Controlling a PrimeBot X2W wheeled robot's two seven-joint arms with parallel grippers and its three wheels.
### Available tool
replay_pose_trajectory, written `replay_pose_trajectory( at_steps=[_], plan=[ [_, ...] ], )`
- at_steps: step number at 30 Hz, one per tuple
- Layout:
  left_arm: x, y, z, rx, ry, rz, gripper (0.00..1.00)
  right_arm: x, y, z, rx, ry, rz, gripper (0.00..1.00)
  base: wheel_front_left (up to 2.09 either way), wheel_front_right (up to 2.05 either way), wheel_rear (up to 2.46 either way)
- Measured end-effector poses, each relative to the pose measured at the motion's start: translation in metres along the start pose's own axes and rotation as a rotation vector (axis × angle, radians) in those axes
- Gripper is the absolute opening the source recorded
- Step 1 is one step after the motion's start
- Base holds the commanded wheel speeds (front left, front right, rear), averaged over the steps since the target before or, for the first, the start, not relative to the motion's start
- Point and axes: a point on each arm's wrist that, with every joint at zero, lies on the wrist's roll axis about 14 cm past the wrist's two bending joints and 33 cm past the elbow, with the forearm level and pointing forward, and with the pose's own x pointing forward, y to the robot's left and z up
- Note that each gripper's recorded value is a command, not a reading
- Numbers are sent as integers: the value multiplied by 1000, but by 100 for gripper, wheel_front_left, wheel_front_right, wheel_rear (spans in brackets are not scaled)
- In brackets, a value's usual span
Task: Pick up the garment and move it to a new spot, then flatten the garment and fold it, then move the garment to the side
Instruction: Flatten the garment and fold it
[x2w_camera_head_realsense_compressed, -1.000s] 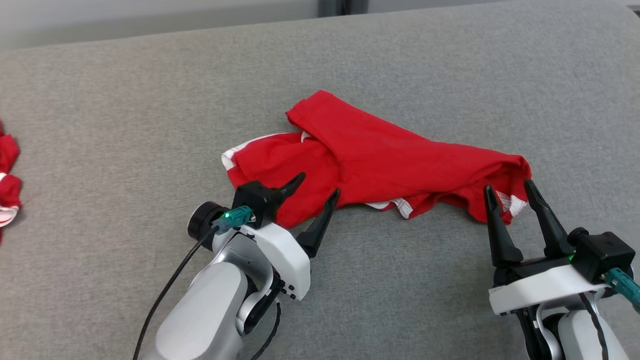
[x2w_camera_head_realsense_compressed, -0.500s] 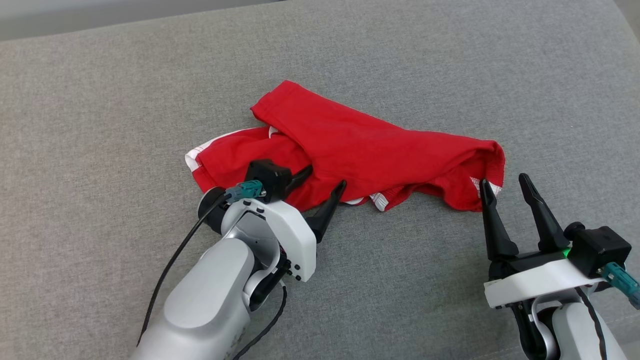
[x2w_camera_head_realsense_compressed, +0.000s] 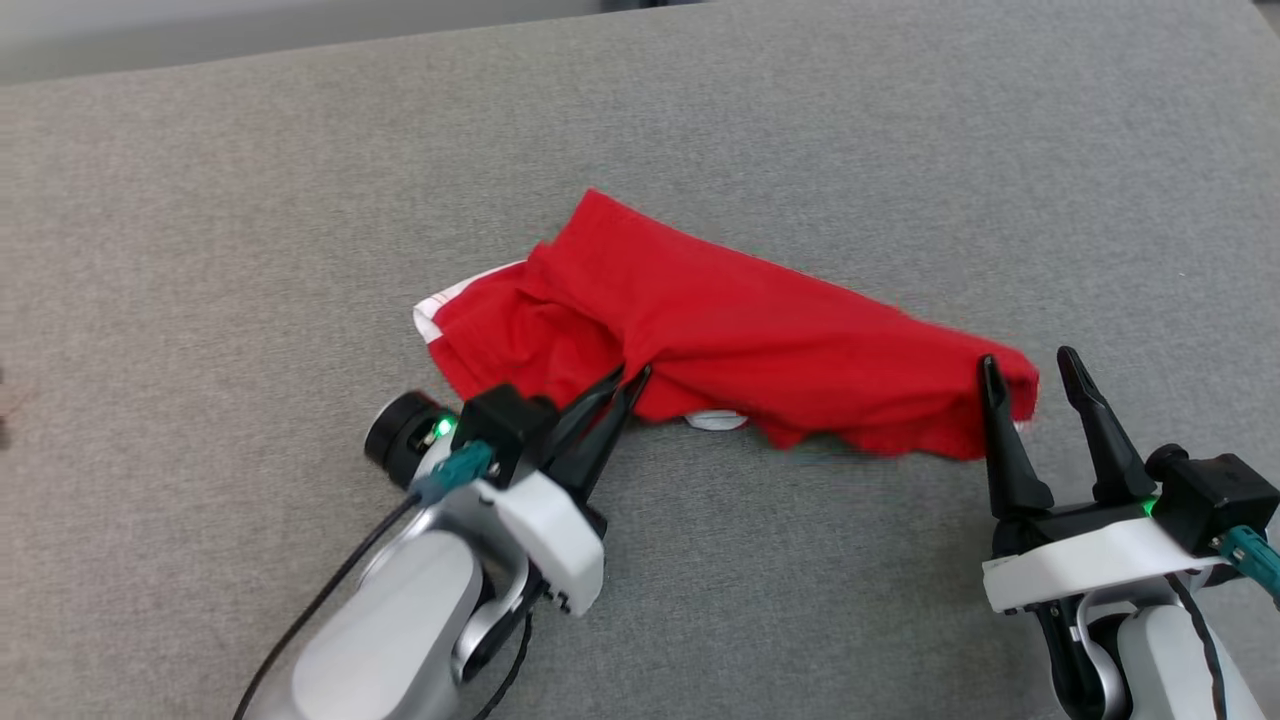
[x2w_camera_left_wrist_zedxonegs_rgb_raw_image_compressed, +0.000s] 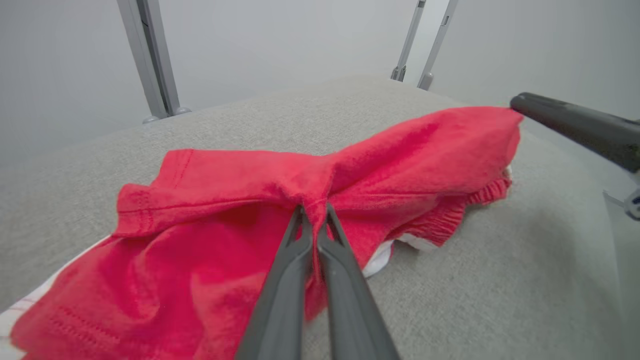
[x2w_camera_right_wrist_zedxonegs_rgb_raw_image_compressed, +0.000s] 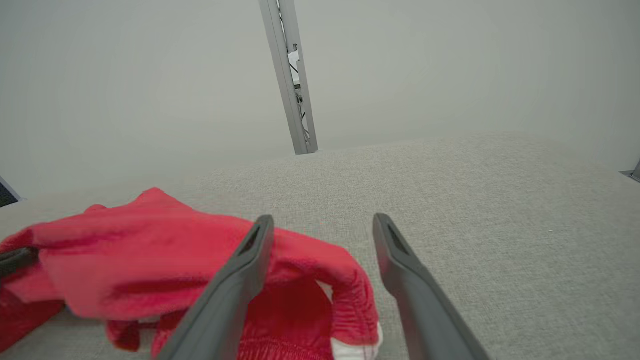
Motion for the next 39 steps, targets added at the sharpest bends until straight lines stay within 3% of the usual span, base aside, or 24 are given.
replay_pose_trajectory(
  at_steps=[5,12,20,21,22,23,29,39],
  plan=[
    [-36,16,-16,-5,13,102,0,6,10,0,0,2,29,100,0,0,0],
    [-86,37,-45,-95,74,278,0,9,25,-1,2,13,71,100,0,0,0],
    [-123,38,-69,-194,115,415,0,8,33,6,-2,6,93,100,0,0,0],
    [-125,38,-69,-210,110,426,14,7,34,7,-2,4,95,100,0,0,0],
    [-127,38,-68,-222,100,441,64,6,34,7,-2,5,96,100,0,0,0],
    [-128,38,-66,-224,89,449,100,5,35,8,-3,5,98,100,0,0,0],
    [-127,46,-34,-192,-30,483,100,2,40,19,-22,-19,114,100,0,0,0],
    [-136,94,33,-32,-211,602,100,-3,42,30,-47,-39,119,100,0,0,0]
  ],
)
